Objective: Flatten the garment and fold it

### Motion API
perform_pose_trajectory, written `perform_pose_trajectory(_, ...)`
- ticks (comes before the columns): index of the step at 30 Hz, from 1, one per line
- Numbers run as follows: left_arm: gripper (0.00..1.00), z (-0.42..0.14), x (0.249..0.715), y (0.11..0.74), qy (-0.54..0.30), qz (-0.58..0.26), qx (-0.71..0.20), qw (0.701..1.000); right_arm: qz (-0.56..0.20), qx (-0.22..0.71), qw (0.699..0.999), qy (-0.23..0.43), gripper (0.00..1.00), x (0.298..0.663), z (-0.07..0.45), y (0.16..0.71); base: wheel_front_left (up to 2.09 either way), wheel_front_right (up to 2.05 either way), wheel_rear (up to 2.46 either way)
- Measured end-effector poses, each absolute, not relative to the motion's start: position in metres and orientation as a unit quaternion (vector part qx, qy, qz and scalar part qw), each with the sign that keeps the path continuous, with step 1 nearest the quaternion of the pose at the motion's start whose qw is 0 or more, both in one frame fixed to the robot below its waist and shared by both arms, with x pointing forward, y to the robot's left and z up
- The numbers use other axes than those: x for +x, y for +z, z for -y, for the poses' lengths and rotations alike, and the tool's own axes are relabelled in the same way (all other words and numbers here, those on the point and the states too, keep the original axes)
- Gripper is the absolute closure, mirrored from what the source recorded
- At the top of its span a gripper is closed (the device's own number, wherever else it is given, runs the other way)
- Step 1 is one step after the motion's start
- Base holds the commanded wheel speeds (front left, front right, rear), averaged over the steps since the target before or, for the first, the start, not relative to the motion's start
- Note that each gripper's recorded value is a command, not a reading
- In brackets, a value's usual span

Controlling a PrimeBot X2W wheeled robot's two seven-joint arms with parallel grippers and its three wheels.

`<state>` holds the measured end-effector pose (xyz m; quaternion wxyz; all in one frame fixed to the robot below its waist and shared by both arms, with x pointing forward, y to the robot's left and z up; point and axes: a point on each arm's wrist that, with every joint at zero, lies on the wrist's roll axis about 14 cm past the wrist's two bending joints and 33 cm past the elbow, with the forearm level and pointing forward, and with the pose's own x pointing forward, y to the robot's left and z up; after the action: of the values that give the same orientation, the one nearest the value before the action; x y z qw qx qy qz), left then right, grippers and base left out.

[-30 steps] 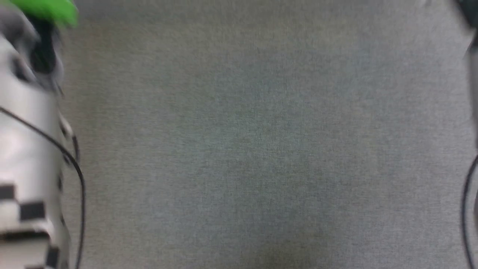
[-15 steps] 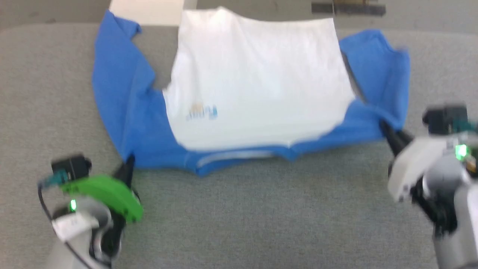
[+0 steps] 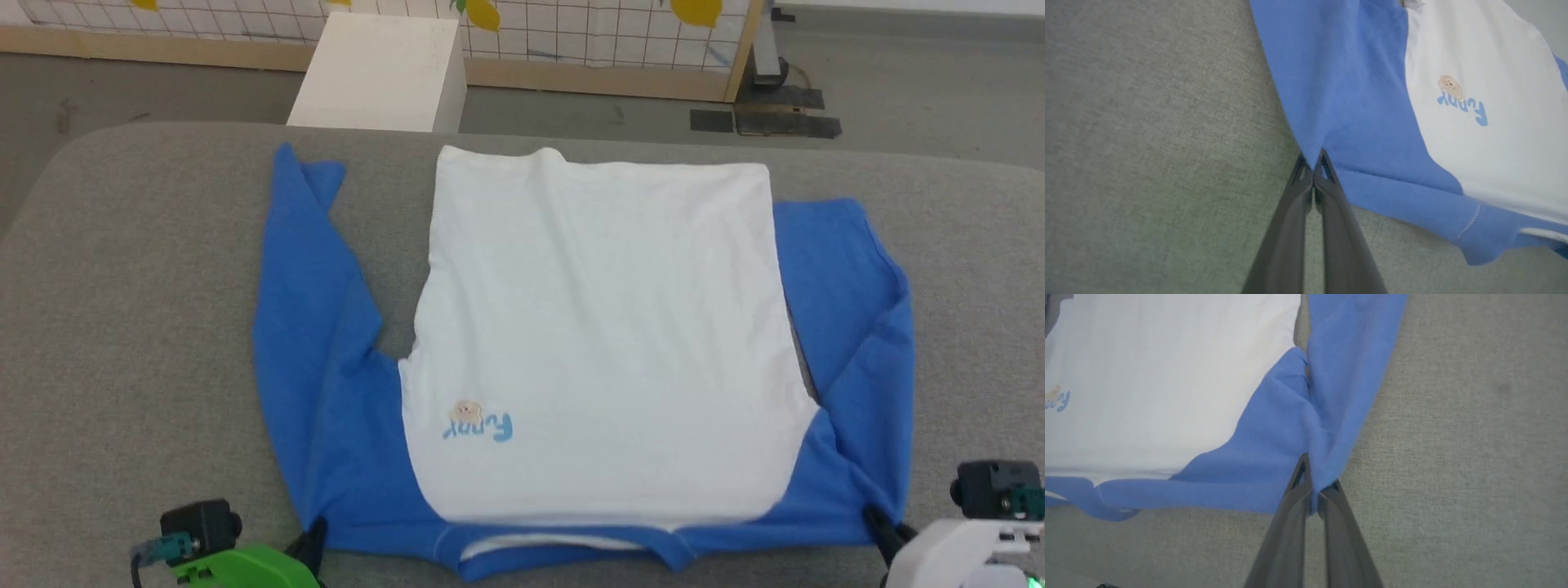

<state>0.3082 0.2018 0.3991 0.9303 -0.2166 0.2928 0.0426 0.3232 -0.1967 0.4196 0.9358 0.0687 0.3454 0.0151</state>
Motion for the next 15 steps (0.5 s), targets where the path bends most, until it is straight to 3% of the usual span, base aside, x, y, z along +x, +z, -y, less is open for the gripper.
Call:
perform_pose_trajectory(11,1.00,-0.193,0.285,0.375,0.048,-0.343,-0.209,0.915,-0.427,0.095,0.899,0.004,1.00,0.286,0.199,0.376,0.00,0.00,0.00)
perform_pose_trajectory(12,1.00,-0.192,0.285,0.373,0.048,-0.345,-0.209,0.914,-0.430,0.097,0.897,0.003,0.95,0.284,0.199,0.371,0.00,0.00,0.00)
perform_pose_trajectory(13,0.55,-0.191,0.284,0.372,0.047,-0.345,-0.207,0.914,-0.430,0.097,0.898,0.003,0.50,0.283,0.198,0.369,0.00,0.00,0.00)
perform_pose_trajectory(14,0.01,-0.190,0.284,0.372,0.046,-0.345,-0.205,0.915,-0.427,0.098,0.899,0.003,0.00,0.283,0.198,0.368,0.00,0.00,0.00)
perform_pose_trajectory(15,0.00,-0.189,0.284,0.371,0.045,-0.345,-0.204,0.915,-0.426,0.098,0.899,0.003,0.00,0.282,0.198,0.366,0.00,0.00,0.00)
